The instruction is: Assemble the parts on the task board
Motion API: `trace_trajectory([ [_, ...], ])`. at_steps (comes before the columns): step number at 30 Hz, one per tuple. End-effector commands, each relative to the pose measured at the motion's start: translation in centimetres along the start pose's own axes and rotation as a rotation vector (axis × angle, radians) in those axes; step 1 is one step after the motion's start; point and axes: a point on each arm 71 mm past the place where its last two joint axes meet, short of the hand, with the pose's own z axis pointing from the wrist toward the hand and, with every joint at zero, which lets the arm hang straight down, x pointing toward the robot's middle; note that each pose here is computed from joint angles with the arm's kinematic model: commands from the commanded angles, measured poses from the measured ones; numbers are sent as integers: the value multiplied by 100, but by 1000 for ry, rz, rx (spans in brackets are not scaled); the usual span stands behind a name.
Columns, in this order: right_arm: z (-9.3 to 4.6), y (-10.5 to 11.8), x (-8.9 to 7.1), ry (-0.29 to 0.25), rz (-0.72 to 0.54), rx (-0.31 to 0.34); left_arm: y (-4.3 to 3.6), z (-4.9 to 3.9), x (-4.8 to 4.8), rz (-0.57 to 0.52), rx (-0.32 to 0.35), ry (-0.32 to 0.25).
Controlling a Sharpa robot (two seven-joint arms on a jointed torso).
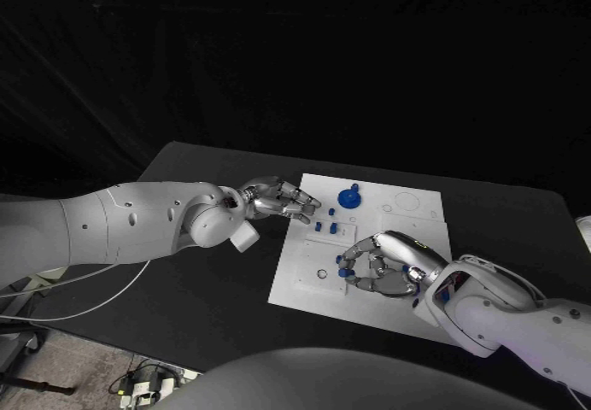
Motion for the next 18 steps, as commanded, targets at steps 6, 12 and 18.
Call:
trace_trajectory([
  [6, 124, -38, 66, 19, 293, 75, -14, 16, 22, -1, 15, 11],
  [12, 256, -29, 135, 38, 294, 74, -13, 14, 25, -2, 16, 13],
  [18, 323, -36, 177, 33, 287, 68, -23, 1, 19, -1, 30, 4],
])
